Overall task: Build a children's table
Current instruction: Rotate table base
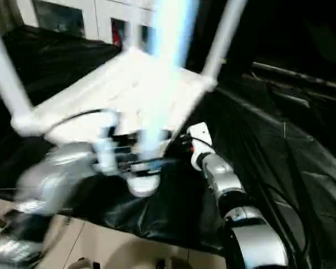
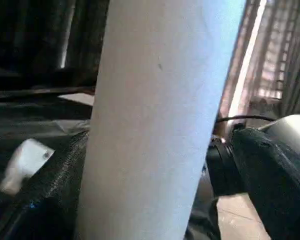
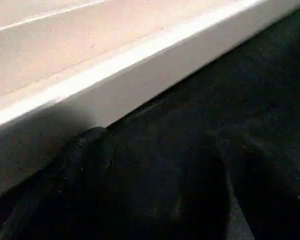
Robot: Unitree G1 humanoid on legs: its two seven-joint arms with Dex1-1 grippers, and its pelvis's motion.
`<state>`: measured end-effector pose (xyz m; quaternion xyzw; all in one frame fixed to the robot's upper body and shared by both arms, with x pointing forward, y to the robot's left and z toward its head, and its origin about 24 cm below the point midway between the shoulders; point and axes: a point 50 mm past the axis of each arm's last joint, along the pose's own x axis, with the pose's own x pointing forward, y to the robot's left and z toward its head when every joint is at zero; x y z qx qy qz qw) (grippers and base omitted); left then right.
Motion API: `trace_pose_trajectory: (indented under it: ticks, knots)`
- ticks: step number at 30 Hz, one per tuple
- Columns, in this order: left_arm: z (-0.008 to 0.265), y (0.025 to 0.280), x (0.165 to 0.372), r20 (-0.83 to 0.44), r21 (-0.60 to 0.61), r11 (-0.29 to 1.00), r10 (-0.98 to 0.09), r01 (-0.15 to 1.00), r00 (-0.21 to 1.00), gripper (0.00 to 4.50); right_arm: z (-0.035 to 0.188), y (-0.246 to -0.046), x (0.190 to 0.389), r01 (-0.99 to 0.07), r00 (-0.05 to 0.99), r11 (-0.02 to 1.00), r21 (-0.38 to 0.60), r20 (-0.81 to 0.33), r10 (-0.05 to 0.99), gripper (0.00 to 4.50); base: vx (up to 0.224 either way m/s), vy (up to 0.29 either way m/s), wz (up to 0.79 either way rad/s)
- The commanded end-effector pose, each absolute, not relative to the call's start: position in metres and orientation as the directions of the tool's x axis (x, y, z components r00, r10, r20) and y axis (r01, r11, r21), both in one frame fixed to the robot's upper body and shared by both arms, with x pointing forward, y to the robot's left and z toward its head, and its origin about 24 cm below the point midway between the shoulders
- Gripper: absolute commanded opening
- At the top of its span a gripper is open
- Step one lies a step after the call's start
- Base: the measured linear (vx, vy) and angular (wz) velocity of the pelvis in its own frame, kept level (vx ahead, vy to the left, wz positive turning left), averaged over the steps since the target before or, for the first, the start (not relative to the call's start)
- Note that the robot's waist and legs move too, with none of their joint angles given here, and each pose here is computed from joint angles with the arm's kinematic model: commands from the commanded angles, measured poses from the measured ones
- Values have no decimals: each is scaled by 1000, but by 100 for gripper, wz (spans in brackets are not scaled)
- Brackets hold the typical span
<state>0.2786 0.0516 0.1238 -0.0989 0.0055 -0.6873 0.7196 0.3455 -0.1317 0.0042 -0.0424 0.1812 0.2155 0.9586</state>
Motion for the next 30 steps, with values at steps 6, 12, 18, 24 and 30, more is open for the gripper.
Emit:
trace_pose_trajectory:
  ticks: [6,12,18,24,30]
  knots:
    - [127,18,281,123,-65,-20,-992,998,-12,450,14,-113,351,-468,840,884,-5,-314,443,385,0,0,0]
    - [125,15,296,107,-13,87,-990,996,88,450,14,-115,352,-461,847,887,-34,-315,428,385,0,0,0]
    - [112,33,319,-28,74,270,-962,960,273,450,25,-136,360,-374,896,926,-53,-278,346,385,0,0,0]
    - [99,64,312,-122,80,203,-970,976,212,450,38,-164,357,-465,870,879,-109,-237,431,385,0,0,0]
    - [84,87,304,-257,59,101,-960,993,113,450,50,-190,336,-691,717,704,-165,-284,637,385,0,0,0]
